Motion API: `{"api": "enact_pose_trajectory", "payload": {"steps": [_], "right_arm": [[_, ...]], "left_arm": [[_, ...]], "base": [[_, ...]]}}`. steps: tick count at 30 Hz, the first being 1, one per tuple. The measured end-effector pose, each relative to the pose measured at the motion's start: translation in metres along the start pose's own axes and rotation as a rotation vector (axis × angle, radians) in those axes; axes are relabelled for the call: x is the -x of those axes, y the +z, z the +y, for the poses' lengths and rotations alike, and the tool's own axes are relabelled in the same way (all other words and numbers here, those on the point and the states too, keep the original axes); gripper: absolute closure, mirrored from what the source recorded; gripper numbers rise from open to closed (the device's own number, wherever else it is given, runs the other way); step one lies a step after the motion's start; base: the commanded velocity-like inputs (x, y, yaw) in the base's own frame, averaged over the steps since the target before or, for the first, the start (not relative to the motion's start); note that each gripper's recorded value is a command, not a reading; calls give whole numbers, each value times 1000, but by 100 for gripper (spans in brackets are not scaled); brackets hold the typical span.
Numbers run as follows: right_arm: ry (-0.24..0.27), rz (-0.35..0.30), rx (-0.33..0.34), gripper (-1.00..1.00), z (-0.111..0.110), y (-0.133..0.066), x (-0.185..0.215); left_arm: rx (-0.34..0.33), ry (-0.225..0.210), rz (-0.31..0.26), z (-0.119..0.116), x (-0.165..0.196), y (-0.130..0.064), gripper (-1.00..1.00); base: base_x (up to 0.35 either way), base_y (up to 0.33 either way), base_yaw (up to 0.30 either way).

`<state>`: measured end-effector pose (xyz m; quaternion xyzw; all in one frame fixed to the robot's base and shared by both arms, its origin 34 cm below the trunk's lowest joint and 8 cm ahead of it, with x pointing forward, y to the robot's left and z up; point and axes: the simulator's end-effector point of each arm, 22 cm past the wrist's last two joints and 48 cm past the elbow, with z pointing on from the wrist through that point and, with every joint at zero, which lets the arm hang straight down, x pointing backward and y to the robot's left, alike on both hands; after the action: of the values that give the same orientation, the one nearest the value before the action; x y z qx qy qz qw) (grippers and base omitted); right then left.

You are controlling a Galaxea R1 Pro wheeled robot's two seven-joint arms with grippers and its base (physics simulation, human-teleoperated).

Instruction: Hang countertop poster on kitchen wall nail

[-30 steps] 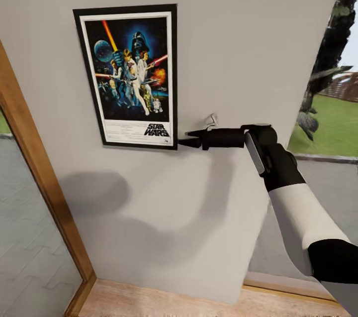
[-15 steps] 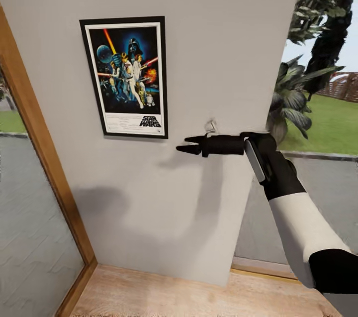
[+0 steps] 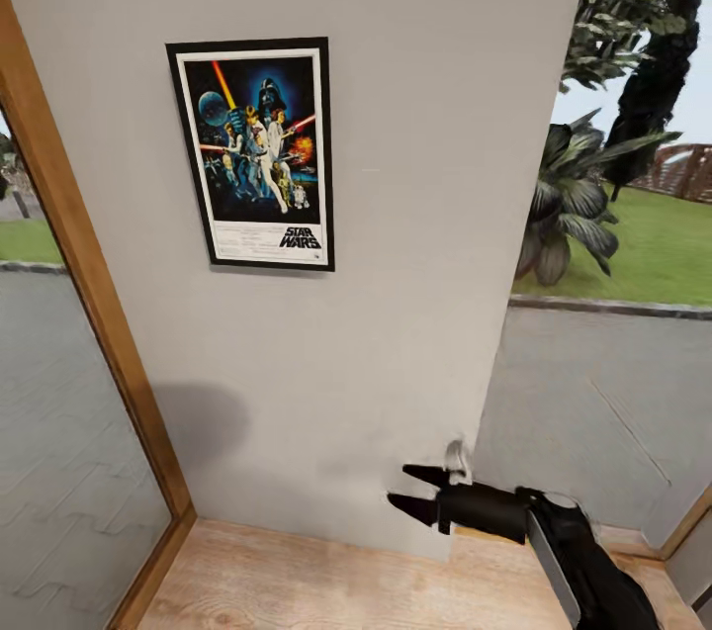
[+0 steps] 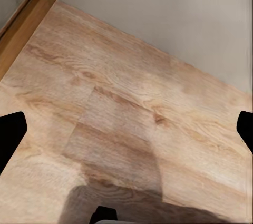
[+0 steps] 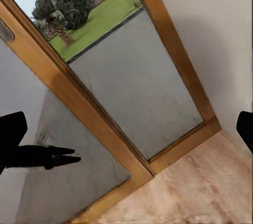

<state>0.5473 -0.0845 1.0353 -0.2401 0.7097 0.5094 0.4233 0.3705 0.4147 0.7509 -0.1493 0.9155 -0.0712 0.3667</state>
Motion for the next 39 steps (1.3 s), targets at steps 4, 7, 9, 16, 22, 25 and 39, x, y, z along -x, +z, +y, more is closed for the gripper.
{"api": "enact_pose_trajectory", "payload": {"steps": [4,7,9,16,22,25,39], "right_arm": [[146,64,-102,-100,-40,-37,-131],[183,84,-136,-100,-46,-54,-167],[244,116,-176,-100,-50,-72,-204],[426,256,-427,-100,-75,-145,-303],[510,532,-1048,-100,-112,-250,-418],[523,606,-1161,-100,-105,-276,-440],[532,684,-1283,-100,-95,-303,-459]], "left_arm": [[-60,1,-3,-13,2,0,-100],[-83,2,-3,-18,2,-1,-100],[-99,2,-1,-22,2,-1,-100],[-101,-16,24,-25,-12,0,-100],[114,-87,188,19,-111,-14,-100],[256,-74,216,46,-134,-25,-100],[444,-56,279,79,-172,-51,-100]], "base": [[0,0,0],[0,0,0],[0,0,0],[0,0,0],[0,0,0],[0,0,0],[0,0,0]]}}
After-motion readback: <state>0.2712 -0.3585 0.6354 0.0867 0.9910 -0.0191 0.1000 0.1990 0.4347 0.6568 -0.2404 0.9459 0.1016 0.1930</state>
